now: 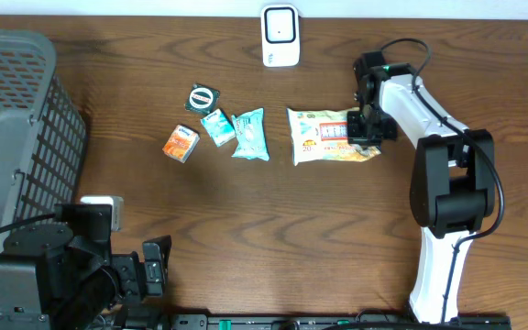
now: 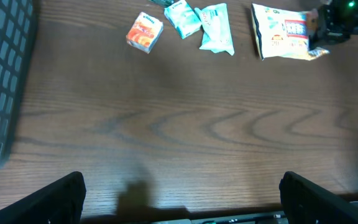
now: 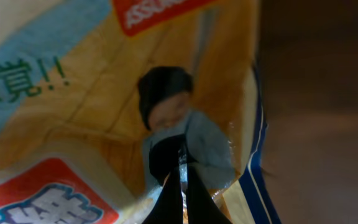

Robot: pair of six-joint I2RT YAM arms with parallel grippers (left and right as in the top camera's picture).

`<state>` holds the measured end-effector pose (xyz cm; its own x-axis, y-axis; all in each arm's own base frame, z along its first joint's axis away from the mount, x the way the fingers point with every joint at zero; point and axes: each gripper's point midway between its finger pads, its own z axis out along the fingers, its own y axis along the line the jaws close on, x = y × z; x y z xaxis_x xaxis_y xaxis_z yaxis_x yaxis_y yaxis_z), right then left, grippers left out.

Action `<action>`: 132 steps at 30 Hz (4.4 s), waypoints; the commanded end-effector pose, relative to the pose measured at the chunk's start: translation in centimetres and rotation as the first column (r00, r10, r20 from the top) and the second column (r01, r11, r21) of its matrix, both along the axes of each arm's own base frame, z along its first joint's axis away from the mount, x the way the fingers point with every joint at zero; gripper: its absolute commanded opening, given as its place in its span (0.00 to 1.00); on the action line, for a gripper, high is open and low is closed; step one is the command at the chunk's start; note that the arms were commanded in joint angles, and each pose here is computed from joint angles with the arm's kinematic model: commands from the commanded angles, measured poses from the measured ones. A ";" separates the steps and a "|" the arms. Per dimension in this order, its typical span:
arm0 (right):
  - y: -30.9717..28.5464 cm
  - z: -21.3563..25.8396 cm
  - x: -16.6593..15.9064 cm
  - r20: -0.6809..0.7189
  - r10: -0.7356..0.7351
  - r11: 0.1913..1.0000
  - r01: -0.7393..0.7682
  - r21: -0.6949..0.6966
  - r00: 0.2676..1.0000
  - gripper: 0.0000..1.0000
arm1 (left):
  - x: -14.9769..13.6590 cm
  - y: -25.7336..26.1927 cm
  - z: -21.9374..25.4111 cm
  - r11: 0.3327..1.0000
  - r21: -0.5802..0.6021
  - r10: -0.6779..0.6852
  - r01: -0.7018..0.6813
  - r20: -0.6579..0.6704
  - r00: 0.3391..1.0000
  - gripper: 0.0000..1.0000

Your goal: Scan the item barcode

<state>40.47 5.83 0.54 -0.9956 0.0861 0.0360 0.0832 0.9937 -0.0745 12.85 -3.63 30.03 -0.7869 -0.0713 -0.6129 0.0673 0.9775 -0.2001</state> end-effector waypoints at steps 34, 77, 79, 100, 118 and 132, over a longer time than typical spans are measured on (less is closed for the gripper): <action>17.0 0.2 -0.4 0.176 0.246 0.942 -0.277 0.189 0.953 0.01 | 0.1 0.2 0.0 1.000 0.003 0.013 -0.013 0.000 1.000 0.98; 1.6 6.1 3.9 0.129 0.036 0.999 -0.040 0.022 0.991 0.01 | 0.1 0.2 0.0 1.000 0.003 0.012 -0.012 0.000 1.000 0.98; 3.2 7.5 3.5 0.114 0.045 0.995 -0.056 0.089 0.992 0.01 | 0.1 0.2 0.0 1.000 0.003 0.012 -0.012 0.000 1.000 0.98; 5.9 0.2 1.6 0.126 0.089 0.996 -0.088 -0.010 0.988 0.05 | 0.1 0.2 0.0 1.000 0.003 0.012 -0.012 0.000 1.000 0.98; 13.1 7.3 5.2 0.261 0.161 0.910 -0.246 0.334 0.952 0.01 | 0.1 0.2 0.0 1.000 0.003 0.012 -0.012 0.000 1.000 0.98; 17.9 2.6 5.4 0.374 0.256 0.912 -0.351 0.212 0.891 0.01 | 0.1 0.2 0.0 1.000 0.003 0.012 -0.012 0.000 1.000 0.98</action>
<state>46.52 24.58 5.44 -0.9158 -0.1807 -0.3587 -0.2775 0.9303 0.2399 12.86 -3.63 30.03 -0.7867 -0.0713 -0.6132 0.0671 0.9775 -0.1998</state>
